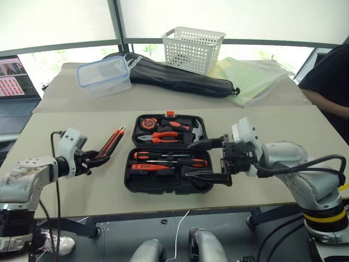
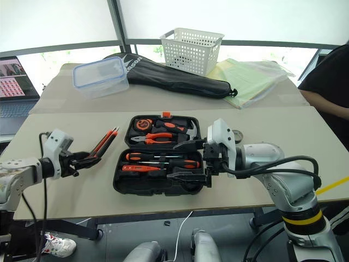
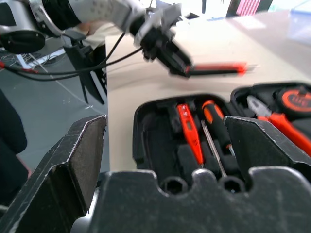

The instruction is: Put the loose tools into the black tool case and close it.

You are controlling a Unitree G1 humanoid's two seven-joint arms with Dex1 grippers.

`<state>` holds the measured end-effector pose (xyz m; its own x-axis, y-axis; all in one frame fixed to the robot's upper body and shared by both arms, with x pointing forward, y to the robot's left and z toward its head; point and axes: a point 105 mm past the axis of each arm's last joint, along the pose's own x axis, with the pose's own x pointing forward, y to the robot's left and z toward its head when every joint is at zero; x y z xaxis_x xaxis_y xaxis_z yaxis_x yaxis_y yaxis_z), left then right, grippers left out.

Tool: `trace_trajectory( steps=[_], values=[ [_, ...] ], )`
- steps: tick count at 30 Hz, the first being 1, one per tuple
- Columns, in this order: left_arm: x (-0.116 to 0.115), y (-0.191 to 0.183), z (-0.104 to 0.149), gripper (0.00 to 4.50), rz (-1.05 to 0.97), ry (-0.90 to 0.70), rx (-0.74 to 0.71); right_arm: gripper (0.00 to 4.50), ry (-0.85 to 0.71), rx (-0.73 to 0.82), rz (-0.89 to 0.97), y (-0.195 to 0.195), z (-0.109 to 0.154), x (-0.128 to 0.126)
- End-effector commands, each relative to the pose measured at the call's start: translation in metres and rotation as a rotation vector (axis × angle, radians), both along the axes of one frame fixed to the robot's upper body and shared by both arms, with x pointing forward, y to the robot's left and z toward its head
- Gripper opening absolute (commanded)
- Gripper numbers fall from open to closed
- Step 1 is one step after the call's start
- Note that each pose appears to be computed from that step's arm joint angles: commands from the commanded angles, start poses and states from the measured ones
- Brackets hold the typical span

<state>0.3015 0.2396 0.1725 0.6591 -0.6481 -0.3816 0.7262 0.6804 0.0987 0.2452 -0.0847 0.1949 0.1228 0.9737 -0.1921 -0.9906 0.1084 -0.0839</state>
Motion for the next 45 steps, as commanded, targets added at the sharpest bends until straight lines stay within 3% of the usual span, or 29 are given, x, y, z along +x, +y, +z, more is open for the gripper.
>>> trace_trajectory(
  steps=[1,4,8,13,23,32,34,35,39,45],
  values=[
    [-0.028,-0.041,0.032,1.78,-0.396,-0.07,0.151,4.5,-0.049,-0.008,-0.025,-0.01,0.008,-0.003],
    [-0.029,-0.053,0.027,1.78,-0.503,-0.072,0.225,4.5,-0.059,-0.013,-0.067,-0.014,0.006,0.001],
    [-0.03,-0.065,0.004,1.78,-0.693,-0.045,0.382,4.5,-0.054,-0.014,-0.087,-0.017,0.005,-0.001],
    [-0.024,-0.074,-0.015,1.78,-0.838,-0.05,0.463,4.5,-0.051,-0.021,-0.121,-0.02,0.001,-0.005],
    [-0.014,-0.087,-0.034,1.78,-0.894,-0.03,0.499,4.5,-0.057,-0.017,-0.155,-0.019,-0.002,-0.007],
    [-0.014,-0.1,-0.033,1.78,-0.886,0.01,0.46,4.5,-0.061,-0.012,-0.17,-0.018,-0.002,-0.006],
    [-0.017,-0.101,-0.03,2.79,-0.89,0.026,0.442,4.5,-0.06,-0.013,-0.168,-0.018,-0.002,-0.006],
    [-0.019,-0.101,-0.027,2.95,-0.897,0.034,0.433,4.5,-0.059,-0.013,-0.168,-0.018,-0.002,-0.006],
    [-0.021,-0.098,-0.014,4.36,-0.889,0.018,0.419,4.5,-0.058,-0.01,-0.162,-0.017,-0.002,-0.005],
    [-0.021,-0.098,-0.001,4.44,-0.873,-0.001,0.388,4.5,-0.058,-0.01,-0.159,-0.016,-0.002,-0.004]
  ],
)
